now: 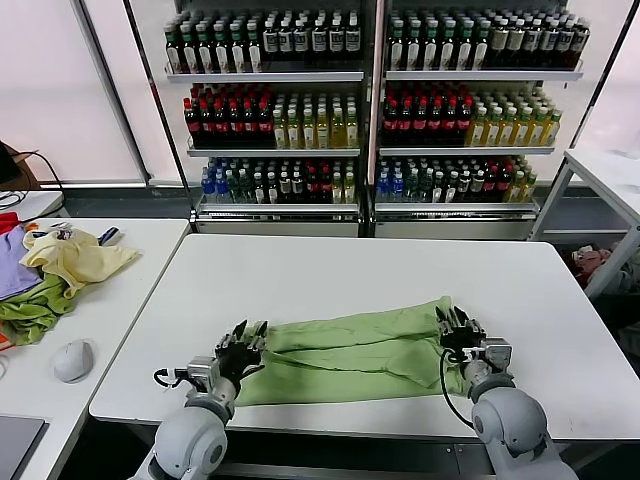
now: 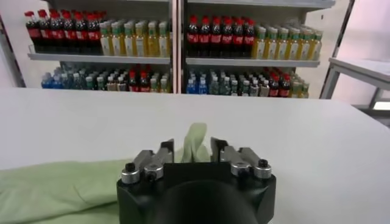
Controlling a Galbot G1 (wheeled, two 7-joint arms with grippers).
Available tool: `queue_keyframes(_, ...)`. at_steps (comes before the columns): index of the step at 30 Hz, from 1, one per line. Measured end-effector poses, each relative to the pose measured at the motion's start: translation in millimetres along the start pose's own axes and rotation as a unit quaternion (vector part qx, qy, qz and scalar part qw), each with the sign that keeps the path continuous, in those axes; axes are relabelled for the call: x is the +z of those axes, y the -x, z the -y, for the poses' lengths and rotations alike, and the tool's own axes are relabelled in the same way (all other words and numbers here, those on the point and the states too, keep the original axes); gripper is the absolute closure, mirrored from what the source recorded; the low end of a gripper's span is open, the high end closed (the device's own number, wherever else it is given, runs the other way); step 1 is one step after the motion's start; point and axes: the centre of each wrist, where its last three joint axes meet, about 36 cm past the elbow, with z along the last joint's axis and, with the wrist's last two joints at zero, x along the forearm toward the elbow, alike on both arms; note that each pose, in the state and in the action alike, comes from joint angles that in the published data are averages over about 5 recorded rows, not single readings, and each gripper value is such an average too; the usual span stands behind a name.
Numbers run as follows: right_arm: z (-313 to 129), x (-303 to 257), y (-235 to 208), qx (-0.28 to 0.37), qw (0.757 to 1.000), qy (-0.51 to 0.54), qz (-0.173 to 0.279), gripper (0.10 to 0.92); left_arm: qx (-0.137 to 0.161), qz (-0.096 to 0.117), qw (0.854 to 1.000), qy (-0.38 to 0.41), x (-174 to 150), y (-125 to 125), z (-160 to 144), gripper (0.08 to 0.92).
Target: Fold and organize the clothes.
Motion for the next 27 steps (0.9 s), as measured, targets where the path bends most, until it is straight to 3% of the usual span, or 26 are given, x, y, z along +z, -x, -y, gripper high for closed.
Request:
queue_keyframes(7,-2.6,4.9,-6.0,-0.005,1.000,-0.002,0.000,0.235,-0.035,-0.019,0.999,0.006,15.7,-8.8,14.5,0.228)
queue_keyframes(14,-2.0,7.1,-11.6,-0.007,1.000,-0.005,0.001,0.200,-0.072,-0.040,0.997,0.011,25.3,-4.1,24.6,0.179)
queue_keyframes(18,-1.8,7.2,-14.9,-0.008,1.000,-0.005,0.003,0.199,-0.090,-0.049,0.995,0.010,28.3,1.4,24.6,0.230)
queue_keyframes(27,-3.6,5.9,-20.6,-0.008,1.000,-0.004,0.008,0.200,-0.109,-0.066,0.992,0.002,30.8,9.7,18.3,0.484)
